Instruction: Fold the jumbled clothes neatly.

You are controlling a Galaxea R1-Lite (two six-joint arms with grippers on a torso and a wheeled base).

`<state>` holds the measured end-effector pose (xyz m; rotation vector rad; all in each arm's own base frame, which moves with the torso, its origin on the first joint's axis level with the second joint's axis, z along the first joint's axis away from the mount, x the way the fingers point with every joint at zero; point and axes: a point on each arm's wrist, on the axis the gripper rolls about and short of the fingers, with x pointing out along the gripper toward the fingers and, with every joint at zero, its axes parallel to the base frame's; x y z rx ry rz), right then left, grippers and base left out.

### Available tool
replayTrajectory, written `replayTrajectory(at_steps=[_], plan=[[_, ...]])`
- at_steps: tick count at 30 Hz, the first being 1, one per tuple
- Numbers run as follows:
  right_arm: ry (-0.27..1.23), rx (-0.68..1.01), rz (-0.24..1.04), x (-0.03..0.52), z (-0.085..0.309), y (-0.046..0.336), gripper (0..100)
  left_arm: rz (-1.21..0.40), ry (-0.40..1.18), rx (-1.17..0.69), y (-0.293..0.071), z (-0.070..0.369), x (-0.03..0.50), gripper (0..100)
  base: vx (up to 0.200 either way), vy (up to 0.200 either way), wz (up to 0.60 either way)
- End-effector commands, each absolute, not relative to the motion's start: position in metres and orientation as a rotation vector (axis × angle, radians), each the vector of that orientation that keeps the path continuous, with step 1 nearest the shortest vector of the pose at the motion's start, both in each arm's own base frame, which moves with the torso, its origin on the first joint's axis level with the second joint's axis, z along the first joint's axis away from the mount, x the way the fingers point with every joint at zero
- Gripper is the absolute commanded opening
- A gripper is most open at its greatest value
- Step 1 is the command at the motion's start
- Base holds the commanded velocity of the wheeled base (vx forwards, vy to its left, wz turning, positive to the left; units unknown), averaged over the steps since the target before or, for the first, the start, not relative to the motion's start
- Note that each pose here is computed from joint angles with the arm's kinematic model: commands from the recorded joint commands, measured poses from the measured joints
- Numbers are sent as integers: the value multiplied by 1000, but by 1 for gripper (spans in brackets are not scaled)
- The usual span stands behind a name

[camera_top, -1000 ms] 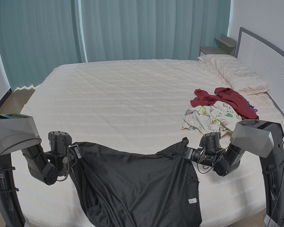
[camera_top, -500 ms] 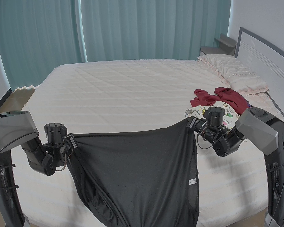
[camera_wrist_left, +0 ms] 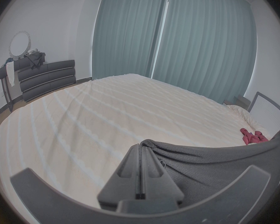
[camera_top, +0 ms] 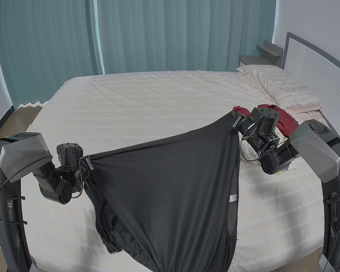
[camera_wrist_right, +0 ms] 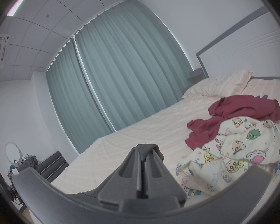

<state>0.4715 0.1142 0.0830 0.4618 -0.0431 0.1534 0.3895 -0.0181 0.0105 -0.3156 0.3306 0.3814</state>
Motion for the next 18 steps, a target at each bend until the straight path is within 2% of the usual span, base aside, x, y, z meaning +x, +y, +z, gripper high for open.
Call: replayTrajectory(at_steps=[1, 9, 14, 18], plan=[[-98, 467, 155, 468, 109, 109, 0, 378, 298, -323, -18, 26, 388, 0, 0, 0, 0], [-13, 409, 127, 468, 78, 108, 0, 373, 278, -318, -17, 38, 384, 0, 0, 0, 0], [-111, 422, 103, 472, 99, 92, 0, 323, 221, -345, -12, 71, 373, 0, 0, 0, 0], [-157, 430, 101, 470, 116, 88, 0, 289, 244, -348, -13, 78, 363, 0, 0, 0, 0]])
